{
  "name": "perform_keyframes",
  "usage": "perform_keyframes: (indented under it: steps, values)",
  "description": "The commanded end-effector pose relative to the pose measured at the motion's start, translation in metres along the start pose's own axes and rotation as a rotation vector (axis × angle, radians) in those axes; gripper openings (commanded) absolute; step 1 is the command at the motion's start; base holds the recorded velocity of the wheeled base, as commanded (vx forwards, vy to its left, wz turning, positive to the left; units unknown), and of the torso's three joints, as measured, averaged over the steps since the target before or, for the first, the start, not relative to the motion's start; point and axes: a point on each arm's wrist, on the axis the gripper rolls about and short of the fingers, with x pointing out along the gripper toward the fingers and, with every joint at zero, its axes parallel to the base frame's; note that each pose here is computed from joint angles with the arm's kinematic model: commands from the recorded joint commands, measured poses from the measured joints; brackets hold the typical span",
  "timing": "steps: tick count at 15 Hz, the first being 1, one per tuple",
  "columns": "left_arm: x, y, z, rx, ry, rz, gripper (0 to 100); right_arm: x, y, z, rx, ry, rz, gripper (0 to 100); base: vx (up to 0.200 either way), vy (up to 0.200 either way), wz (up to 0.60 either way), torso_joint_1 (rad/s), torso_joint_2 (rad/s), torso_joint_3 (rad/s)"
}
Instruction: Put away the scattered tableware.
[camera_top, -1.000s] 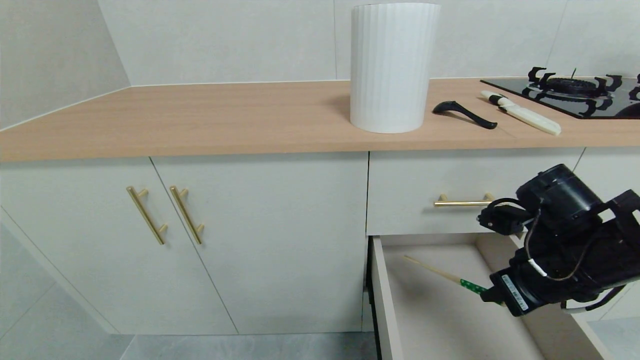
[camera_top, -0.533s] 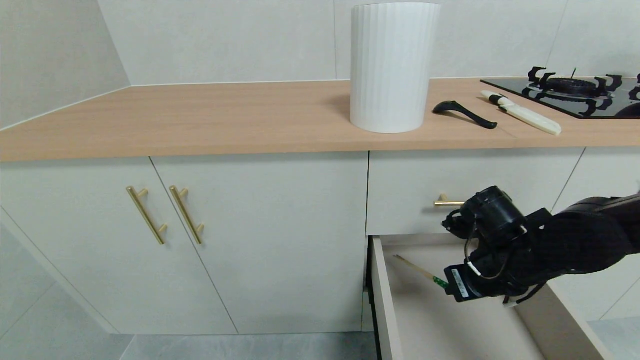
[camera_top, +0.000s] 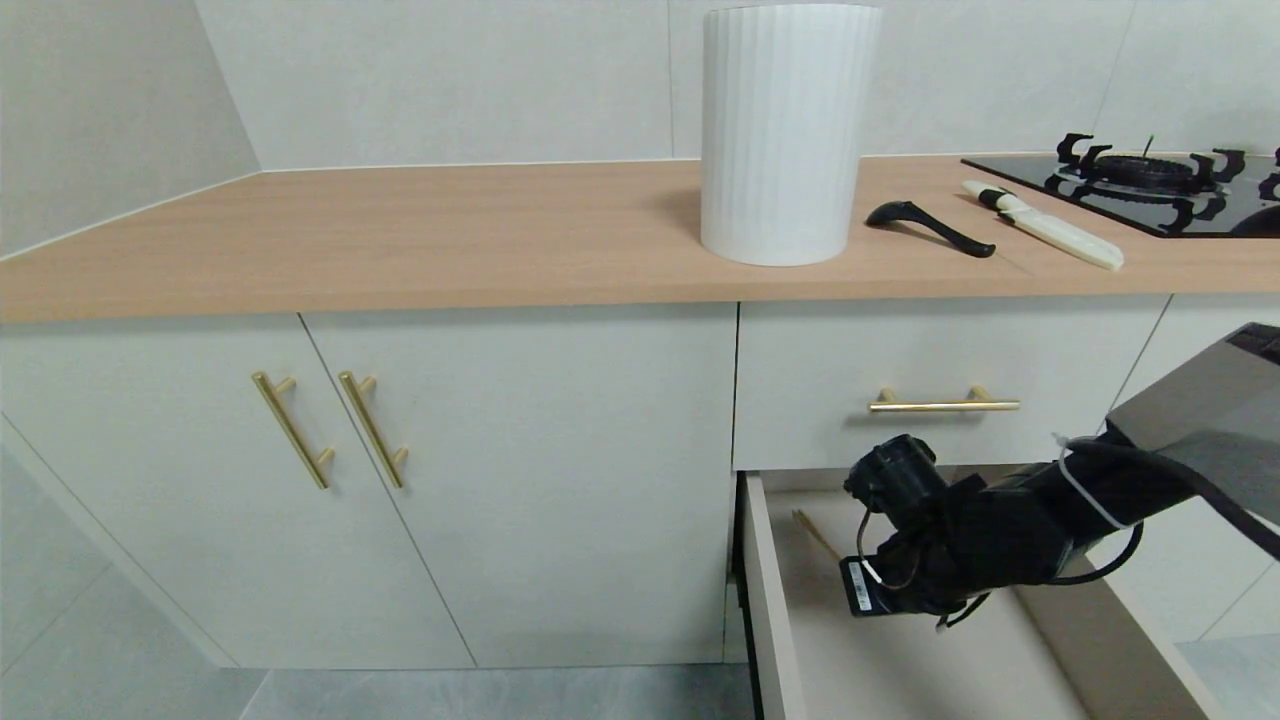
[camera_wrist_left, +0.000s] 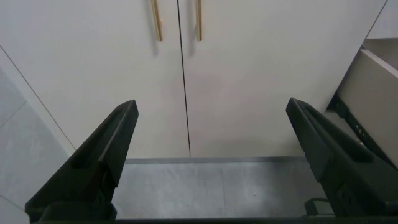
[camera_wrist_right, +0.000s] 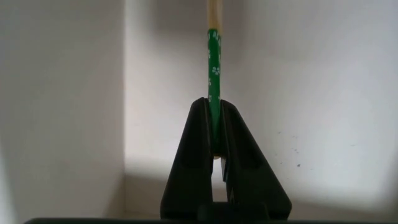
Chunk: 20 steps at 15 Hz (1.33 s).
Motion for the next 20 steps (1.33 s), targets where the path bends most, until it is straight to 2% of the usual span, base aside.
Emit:
perform_keyframes:
  steps: [1,10,20]
  values:
    - [0.0,0.0,0.0,0.0,0.0,0.0,100,0.018,0.003,-0.011,-0.019,0.058,-0.016,0,0.0,0.0,0.0,0.0,0.0,0.0]
    - [0.0,0.0,0.0,0.0,0.0,0.0,100,0.067,0.006,-0.036,-0.053,0.155,-0.104,0,0.0,0.0,0.0,0.0,0.0,0.0]
    - [0.0,0.0,0.0,0.0,0.0,0.0,100,0.071,0.006,-0.035,-0.052,0.144,-0.118,0,0.0,0.0,0.0,0.0,0.0,0.0]
